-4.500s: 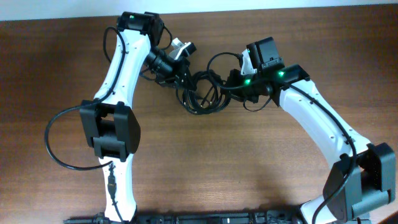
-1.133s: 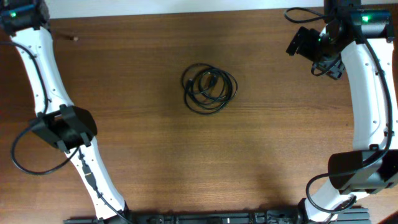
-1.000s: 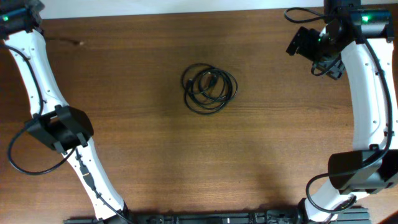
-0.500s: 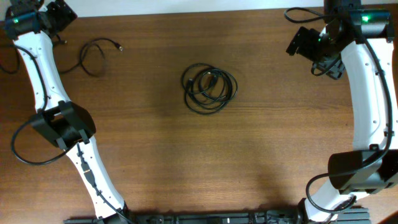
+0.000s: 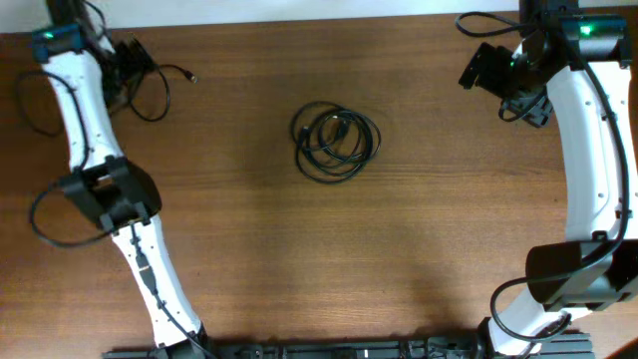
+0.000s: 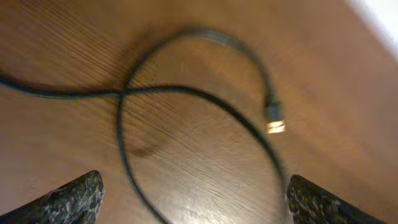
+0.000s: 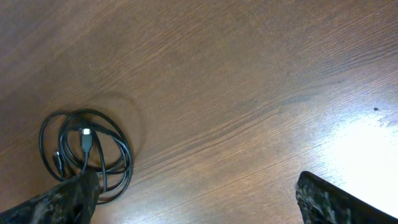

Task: Untangle cables
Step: 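Lower the cable at the far left and open the left gripper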

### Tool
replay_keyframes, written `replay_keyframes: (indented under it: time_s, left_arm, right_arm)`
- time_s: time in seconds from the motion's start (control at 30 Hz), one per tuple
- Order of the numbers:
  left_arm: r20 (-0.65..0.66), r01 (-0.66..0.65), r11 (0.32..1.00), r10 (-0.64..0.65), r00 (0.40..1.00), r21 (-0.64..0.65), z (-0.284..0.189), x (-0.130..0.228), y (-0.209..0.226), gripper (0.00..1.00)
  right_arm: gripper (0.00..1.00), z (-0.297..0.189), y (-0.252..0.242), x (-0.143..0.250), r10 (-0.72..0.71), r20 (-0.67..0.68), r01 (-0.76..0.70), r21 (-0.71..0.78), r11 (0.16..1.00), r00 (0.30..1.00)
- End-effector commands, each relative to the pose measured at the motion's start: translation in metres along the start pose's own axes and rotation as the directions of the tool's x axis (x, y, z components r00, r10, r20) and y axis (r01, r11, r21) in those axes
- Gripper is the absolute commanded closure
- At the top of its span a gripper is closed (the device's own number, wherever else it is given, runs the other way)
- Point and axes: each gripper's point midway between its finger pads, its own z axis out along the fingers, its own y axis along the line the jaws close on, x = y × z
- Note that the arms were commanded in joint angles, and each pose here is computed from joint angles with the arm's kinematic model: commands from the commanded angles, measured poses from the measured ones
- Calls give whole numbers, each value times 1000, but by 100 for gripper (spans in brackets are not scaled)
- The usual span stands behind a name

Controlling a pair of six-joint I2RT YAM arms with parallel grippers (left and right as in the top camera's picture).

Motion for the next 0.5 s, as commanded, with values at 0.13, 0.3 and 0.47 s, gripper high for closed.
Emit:
replay_keyframes:
  time_s: [0.13,0.3,0.47]
  left_arm:
    - [-66,-300,935,317,946,186,28,25,-30,0]
    - [-27,-246,960,252,967,130,21,11,-23,3]
    - [167,-223,904,172,971,366,-83,-26,-53,0]
  right_arm:
    - [2,1,-3,-1,6,5,-6,12,1000,1000]
    - [2,1,-3,-1,6,5,-6,12,1000,1000]
    - [2,1,-3,-1,6,5,-6,12,1000,1000]
